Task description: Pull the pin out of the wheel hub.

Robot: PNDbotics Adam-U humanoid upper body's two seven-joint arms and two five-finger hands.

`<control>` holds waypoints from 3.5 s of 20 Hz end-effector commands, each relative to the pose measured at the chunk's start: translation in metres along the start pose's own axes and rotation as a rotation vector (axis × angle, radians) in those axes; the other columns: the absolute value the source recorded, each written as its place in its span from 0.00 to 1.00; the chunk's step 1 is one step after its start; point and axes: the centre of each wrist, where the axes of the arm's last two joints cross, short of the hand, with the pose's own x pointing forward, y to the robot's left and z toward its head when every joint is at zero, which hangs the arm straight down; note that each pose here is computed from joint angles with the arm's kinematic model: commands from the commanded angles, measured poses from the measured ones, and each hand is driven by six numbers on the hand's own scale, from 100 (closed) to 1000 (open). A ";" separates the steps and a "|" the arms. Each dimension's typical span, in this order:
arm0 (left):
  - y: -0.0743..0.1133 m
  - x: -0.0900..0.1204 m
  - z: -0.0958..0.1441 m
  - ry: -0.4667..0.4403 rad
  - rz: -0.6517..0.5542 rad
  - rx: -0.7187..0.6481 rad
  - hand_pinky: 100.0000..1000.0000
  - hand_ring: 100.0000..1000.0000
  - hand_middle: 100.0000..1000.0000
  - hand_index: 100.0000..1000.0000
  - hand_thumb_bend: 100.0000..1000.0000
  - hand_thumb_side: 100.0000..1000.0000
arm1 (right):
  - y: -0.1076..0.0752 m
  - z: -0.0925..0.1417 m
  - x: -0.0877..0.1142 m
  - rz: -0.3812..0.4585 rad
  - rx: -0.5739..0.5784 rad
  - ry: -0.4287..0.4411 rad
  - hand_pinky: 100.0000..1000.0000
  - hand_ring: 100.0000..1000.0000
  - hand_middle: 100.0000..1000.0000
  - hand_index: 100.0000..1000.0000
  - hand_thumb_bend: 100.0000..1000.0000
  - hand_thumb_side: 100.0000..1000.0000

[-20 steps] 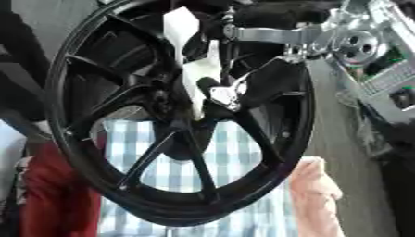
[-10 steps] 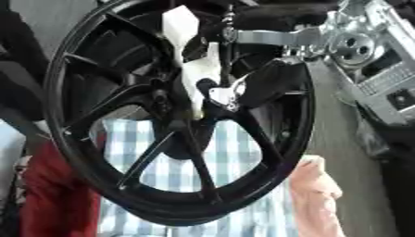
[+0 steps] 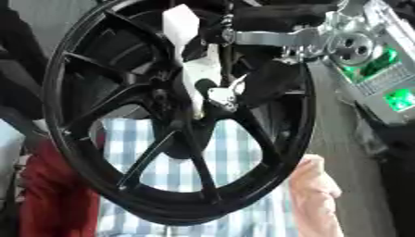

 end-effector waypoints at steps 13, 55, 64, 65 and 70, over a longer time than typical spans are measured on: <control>0.003 0.006 -0.002 -0.015 -0.018 -0.014 0.55 0.63 0.64 0.70 0.06 0.78 | -0.003 0.005 -0.001 0.040 0.009 0.017 0.63 0.56 0.79 0.90 0.00 0.72; -0.002 0.001 0.000 0.014 -0.018 -0.050 0.57 0.63 0.60 0.68 0.04 0.79 | 0.003 0.004 -0.033 -0.121 -0.075 0.028 0.48 0.51 0.37 0.61 0.00 0.09; -0.003 0.001 0.000 0.013 -0.013 -0.056 0.57 0.62 0.61 0.68 0.04 0.79 | 0.002 0.001 -0.038 -0.159 -0.106 0.039 0.43 0.44 0.25 0.41 0.00 0.02; -0.002 0.002 0.000 0.013 -0.015 -0.055 0.58 0.62 0.61 0.68 0.04 0.79 | 0.003 0.001 -0.039 -0.168 -0.104 0.039 0.41 0.41 0.23 0.34 0.00 0.03; -0.001 0.004 -0.001 0.005 -0.020 -0.057 0.58 0.62 0.61 0.68 0.04 0.79 | 0.000 0.004 -0.039 -0.202 -0.099 0.045 0.39 0.39 0.20 0.29 0.00 0.05</control>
